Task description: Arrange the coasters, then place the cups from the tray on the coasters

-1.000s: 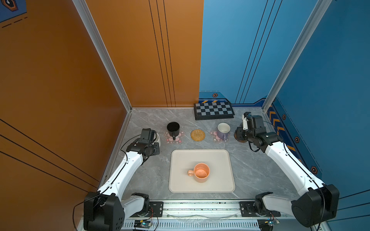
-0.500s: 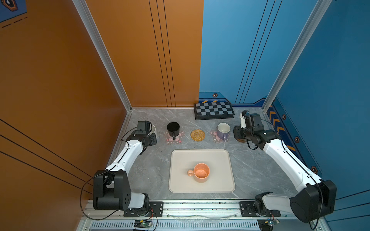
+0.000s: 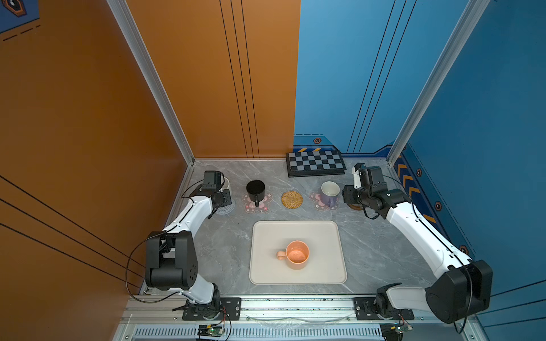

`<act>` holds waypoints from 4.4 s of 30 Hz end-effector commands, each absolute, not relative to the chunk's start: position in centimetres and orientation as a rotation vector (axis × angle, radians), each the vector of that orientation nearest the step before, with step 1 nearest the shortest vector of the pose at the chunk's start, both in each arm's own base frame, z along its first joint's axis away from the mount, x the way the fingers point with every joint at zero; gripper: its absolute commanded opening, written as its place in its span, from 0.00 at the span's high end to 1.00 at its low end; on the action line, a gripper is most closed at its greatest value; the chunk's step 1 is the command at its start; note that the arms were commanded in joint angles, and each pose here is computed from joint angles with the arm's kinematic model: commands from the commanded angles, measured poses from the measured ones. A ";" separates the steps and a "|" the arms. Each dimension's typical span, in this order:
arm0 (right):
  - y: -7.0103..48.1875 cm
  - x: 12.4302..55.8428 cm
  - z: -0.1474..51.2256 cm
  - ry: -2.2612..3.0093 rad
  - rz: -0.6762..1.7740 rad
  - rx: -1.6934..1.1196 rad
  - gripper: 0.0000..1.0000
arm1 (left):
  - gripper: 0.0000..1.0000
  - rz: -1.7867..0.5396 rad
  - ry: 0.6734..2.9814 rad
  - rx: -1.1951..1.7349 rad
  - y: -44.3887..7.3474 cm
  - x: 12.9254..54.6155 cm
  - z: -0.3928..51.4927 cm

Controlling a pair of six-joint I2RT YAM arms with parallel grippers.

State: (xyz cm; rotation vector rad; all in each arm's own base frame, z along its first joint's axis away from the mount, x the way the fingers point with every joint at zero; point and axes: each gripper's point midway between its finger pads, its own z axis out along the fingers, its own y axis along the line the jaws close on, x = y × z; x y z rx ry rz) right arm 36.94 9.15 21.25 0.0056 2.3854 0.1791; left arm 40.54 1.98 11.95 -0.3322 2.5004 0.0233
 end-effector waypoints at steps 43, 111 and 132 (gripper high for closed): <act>9.9 36.7 19.7 2.454 0.178 -0.047 0.47 | 1.00 -0.014 2.509 -0.320 2.3 40.8 9.8; 9.6 35.1 20.8 2.430 0.187 -0.049 0.43 | 0.71 0.118 2.659 -0.450 4.8 37.7 5.2; 9.0 34.1 21.7 2.409 0.161 -0.004 0.40 | 0.58 0.037 2.583 -0.474 3.3 34.8 9.8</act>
